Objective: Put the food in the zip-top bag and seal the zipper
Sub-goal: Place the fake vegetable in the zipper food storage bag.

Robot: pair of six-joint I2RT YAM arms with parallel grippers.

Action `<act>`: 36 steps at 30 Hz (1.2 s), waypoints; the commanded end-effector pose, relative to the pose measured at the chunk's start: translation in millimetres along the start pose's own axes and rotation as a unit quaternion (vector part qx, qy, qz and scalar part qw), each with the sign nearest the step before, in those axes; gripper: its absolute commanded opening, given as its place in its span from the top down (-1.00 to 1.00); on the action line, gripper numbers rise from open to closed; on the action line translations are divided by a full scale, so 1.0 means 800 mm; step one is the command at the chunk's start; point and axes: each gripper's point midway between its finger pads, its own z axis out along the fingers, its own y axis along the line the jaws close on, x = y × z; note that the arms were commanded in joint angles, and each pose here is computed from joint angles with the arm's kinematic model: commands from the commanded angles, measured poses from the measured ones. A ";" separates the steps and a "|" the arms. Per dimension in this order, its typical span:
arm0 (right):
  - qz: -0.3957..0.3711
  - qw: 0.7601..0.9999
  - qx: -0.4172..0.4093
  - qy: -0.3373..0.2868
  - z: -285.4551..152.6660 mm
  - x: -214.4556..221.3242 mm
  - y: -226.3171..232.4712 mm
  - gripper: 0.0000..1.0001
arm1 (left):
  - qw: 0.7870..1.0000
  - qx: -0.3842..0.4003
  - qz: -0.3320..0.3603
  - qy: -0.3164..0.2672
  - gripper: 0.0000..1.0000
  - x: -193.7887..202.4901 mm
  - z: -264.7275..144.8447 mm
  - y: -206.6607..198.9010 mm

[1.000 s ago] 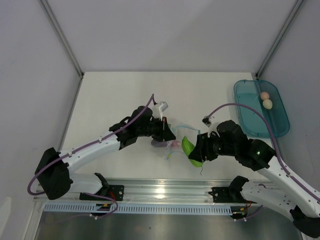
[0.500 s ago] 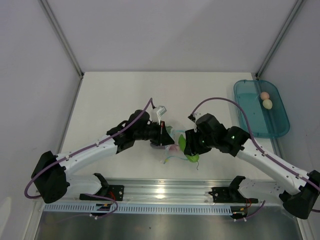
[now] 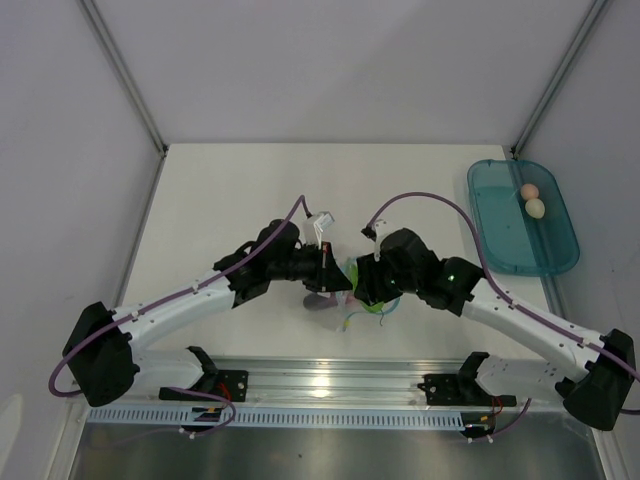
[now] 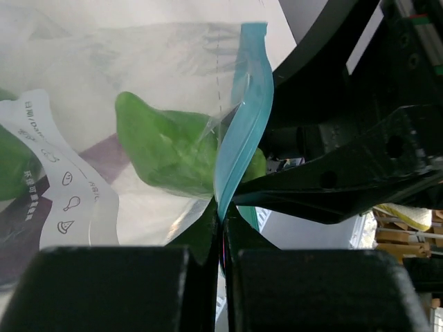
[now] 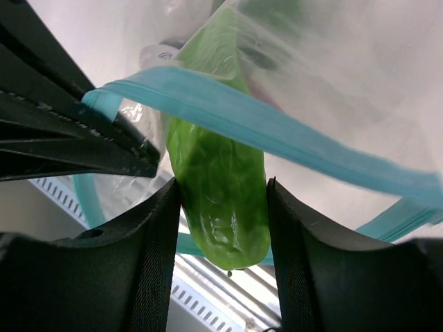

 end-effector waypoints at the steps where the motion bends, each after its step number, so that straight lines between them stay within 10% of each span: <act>1: -0.023 0.996 -0.018 -0.089 -0.001 -0.038 0.011 0.76 | 0.999 0.046 0.002 -0.010 0.99 -0.012 -0.011 -0.038; 12: -0.044 0.993 -0.012 -0.108 0.013 -0.031 0.001 0.46 | 0.996 0.083 -0.022 -0.004 0.99 -0.012 -0.016 -0.060; 19: -0.033 0.994 0.013 -0.104 0.014 -0.027 -0.011 -0.98 | 0.995 0.093 -0.019 -0.013 0.99 -0.019 -0.019 -0.068; 36: 0.032 0.983 0.053 -0.171 -0.120 -0.078 -0.016 -0.99 | 0.998 0.047 -0.027 -0.027 0.99 -0.016 -0.018 -0.042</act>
